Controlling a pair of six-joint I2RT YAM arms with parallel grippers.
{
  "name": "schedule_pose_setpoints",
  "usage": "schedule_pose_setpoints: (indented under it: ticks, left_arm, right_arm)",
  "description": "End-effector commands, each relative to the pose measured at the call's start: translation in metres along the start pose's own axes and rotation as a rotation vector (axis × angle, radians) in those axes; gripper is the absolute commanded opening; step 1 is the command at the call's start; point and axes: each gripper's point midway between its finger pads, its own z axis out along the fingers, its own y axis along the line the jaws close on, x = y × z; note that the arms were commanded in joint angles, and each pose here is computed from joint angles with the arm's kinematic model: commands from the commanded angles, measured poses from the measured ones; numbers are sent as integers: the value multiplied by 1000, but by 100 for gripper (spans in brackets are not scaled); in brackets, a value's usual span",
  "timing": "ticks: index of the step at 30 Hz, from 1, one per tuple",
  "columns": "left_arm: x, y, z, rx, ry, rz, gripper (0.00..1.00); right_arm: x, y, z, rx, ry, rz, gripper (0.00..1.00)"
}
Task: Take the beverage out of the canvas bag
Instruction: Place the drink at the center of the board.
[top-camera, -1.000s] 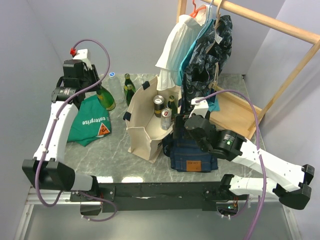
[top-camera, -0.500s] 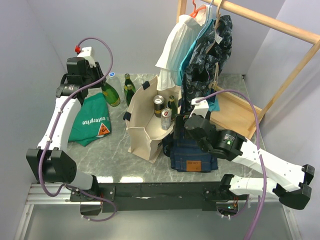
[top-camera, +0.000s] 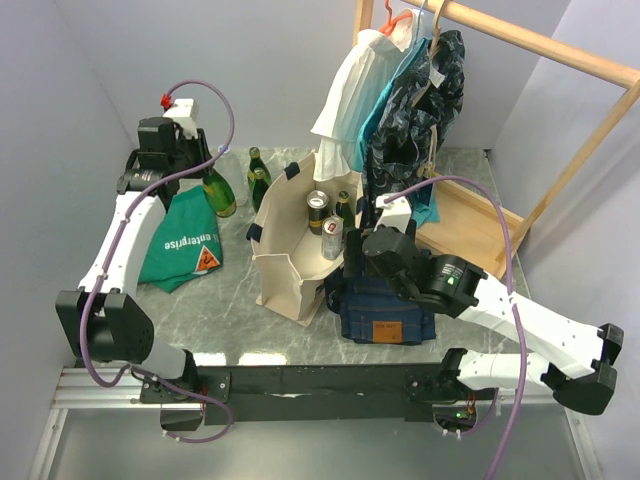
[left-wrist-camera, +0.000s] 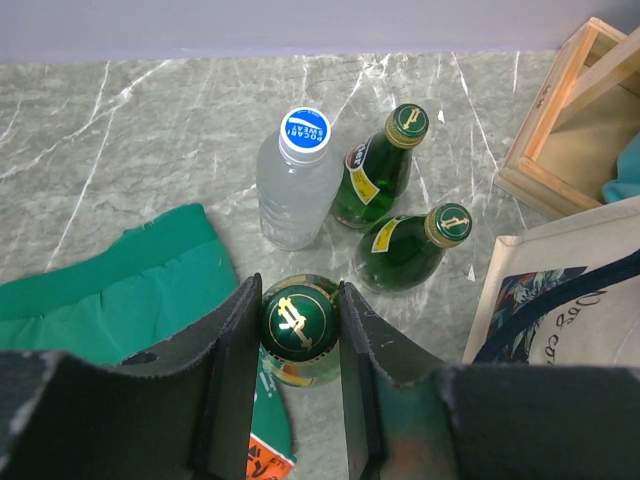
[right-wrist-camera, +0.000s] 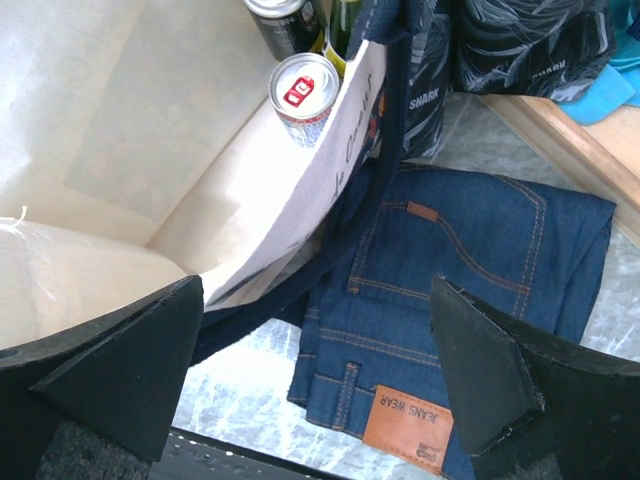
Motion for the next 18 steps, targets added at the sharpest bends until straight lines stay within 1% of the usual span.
schedule_pose_setpoints:
  ticks: [1,8,14,18]
  left_arm:
    - [-72,-15,-13,66,-248,62,1]
    - [-66,-19,0,105,-241,73,1]
    - [-52,-24,9,140,-226,94,1]
    - [-50,-22,17,138,-218,105,1]
  right_arm:
    - [-19,3,-5,-7,-39,35,100]
    - [-17,2,-4,2,-36,29,100]
    - [-20,-1,-5,16,-48,30,100]
    - [-22,1,-4,12,-52,21,100]
